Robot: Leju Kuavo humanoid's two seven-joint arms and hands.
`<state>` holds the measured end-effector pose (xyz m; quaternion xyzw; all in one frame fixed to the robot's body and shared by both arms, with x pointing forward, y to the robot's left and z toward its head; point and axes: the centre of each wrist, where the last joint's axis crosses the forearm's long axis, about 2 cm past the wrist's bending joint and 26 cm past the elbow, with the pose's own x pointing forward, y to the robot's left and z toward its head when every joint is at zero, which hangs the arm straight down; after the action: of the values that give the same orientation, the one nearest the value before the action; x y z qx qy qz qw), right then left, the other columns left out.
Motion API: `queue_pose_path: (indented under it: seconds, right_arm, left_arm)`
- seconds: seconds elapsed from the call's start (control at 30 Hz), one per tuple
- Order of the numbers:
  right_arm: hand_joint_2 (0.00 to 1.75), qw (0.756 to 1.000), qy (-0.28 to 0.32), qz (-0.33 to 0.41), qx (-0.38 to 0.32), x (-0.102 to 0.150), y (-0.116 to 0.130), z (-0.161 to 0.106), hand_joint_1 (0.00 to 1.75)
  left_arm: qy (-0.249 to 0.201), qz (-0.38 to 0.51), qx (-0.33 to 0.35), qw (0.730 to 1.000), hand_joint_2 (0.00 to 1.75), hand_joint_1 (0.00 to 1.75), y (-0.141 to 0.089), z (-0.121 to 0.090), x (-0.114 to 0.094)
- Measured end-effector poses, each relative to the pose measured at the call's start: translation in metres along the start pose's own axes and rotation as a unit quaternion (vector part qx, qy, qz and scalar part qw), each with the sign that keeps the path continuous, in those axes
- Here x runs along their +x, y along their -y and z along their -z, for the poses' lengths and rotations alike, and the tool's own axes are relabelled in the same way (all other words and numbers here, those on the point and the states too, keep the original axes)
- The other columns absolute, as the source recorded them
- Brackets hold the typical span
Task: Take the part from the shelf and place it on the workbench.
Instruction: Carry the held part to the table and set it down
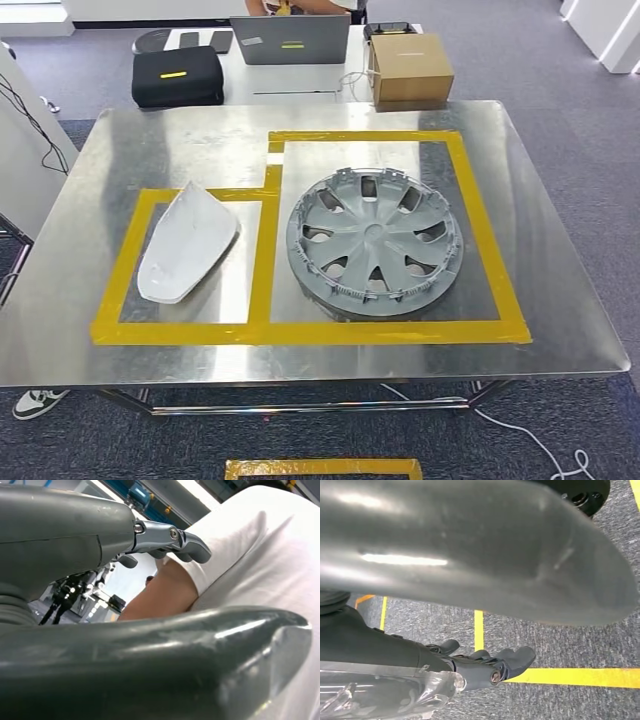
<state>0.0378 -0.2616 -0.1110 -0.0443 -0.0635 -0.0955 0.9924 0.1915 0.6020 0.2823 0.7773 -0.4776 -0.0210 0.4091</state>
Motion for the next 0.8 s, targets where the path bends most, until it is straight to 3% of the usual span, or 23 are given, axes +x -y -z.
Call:
queue_pose_path:
  seconds: [0.2, 0.4, 0.57, 0.8]
  right_arm:
    - [0.00, 1.000, 0.002, 0.001, -0.001, -0.001, 0.000, 0.000, 0.00]
    - [0.00, 1.000, 0.001, 0.015, -0.014, -0.002, -0.002, -0.001, 0.00]
    - [0.00, 0.999, -0.001, 0.046, -0.025, -0.005, -0.008, -0.002, 0.00]
    - [0.00, 0.996, -0.002, 0.081, -0.037, -0.008, -0.019, -0.004, 0.00]
  left_arm:
    - [-0.037, -0.002, 0.063, 0.997, 0.00, 0.00, -0.003, -0.021, -0.037]
    - [-0.118, -0.016, 0.100, 0.988, 0.00, 0.00, 0.014, -0.074, -0.082]
    - [-0.197, 0.006, 0.072, 0.978, 0.00, 0.00, 0.036, -0.144, -0.107]
    - [-0.284, 0.035, -0.074, 0.955, 0.00, 0.00, 0.067, -0.262, -0.114]
